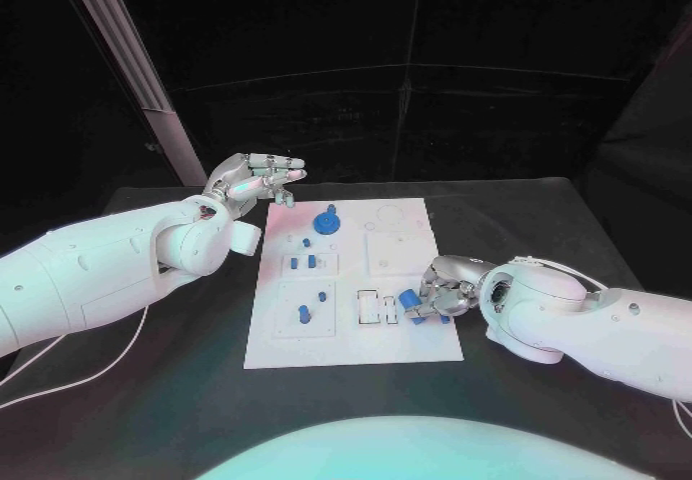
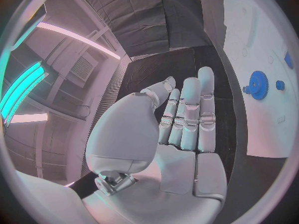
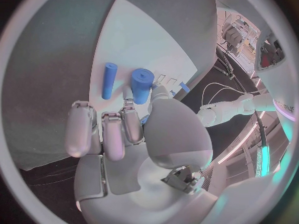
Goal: Assemble the parts on the task board
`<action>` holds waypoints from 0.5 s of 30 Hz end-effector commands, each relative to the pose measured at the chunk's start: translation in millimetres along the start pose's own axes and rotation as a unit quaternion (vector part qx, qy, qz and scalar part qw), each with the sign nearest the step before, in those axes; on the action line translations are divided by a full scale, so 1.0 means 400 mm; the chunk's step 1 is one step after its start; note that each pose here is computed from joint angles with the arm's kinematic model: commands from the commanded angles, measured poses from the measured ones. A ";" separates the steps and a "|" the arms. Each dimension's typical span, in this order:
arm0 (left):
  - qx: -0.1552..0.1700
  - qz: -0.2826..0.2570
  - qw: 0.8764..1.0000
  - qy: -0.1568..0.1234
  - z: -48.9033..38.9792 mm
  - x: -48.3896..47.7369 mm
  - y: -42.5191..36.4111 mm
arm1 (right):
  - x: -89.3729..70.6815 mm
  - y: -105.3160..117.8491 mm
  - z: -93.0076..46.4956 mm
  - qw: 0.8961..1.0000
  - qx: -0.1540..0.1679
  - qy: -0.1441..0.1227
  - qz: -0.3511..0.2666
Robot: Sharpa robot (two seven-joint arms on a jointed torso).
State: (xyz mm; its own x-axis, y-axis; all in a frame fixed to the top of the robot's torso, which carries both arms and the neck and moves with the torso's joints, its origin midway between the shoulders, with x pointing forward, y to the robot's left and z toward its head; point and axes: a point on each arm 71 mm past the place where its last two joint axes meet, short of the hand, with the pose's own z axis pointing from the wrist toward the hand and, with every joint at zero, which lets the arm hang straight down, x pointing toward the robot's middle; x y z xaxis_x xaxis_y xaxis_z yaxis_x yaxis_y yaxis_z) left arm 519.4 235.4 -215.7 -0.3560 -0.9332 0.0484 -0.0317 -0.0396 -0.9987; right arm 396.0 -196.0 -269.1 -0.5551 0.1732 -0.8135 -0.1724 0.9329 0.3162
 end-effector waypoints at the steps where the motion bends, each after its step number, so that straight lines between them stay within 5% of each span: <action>1: 0.002 -0.004 1.000 0.007 0.000 0.003 -0.003 | 0.015 -0.015 0.004 1.000 0.022 0.004 -0.006; 15: 0.002 -0.003 1.000 0.007 -0.001 0.002 -0.003 | 0.008 0.000 -0.039 0.994 0.013 -0.014 0.107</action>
State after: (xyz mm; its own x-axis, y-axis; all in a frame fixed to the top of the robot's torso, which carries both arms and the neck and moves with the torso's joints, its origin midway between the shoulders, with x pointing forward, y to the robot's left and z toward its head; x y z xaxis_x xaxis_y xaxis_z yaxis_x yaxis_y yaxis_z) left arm 519.0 236.4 -215.7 -0.3561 -0.9332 0.0487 -0.0329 -0.0396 -0.9987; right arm 382.5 -201.8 -267.3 -0.5600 0.2682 -0.7839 -0.1013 0.9169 0.3860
